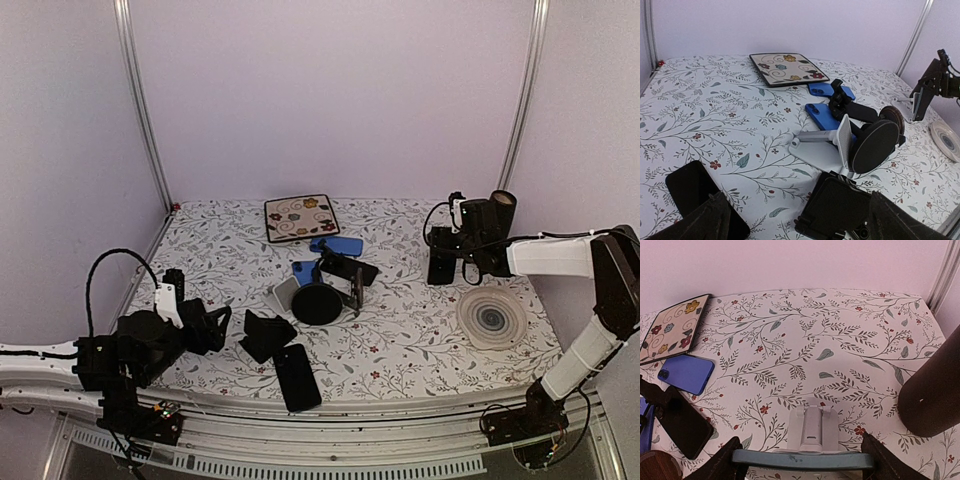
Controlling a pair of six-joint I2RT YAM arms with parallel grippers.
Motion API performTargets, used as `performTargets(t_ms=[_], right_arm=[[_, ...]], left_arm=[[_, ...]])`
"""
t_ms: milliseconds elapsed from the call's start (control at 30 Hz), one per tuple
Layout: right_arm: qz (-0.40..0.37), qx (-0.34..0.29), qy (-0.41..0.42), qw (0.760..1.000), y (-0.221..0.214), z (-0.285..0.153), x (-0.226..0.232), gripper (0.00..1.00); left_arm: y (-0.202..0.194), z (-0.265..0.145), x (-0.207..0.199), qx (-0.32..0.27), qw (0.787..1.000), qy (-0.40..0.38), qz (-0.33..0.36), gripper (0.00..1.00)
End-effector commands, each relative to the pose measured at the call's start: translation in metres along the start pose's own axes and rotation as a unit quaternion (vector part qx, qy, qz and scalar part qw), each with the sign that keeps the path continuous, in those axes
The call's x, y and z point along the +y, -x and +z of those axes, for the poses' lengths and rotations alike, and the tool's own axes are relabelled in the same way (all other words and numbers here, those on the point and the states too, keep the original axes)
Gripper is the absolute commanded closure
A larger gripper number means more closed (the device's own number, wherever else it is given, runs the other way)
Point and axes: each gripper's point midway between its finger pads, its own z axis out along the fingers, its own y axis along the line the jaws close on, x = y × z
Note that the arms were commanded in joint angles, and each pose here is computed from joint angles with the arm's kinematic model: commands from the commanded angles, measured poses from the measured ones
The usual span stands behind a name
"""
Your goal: Place the phone on the phone stand
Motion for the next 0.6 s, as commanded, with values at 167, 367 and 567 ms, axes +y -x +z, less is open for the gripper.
performTargets(t_ms=[167, 367, 567], right_arm=[[0.006, -0.009, -0.009, 1.0, 0.005, 0.0022, -0.0031, 0.48], [0.006, -0.009, -0.008, 1.0, 0.0059, 0.0008, -0.003, 0.38], [0.005, -0.01, -0.006, 1.0, 0.0087, -0.0013, -0.0024, 0.29]], left_arm=[[0.0015, 0.0017, 0.0017, -0.003, 1.0, 0.004, 0.004, 0.03], [0.0012, 0.0022, 0.0019, -0.003, 1.0, 0.005, 0.005, 0.03], [0.0005, 0.0026, 0.0014, -0.001, 1.0, 0.005, 0.006, 0.03]])
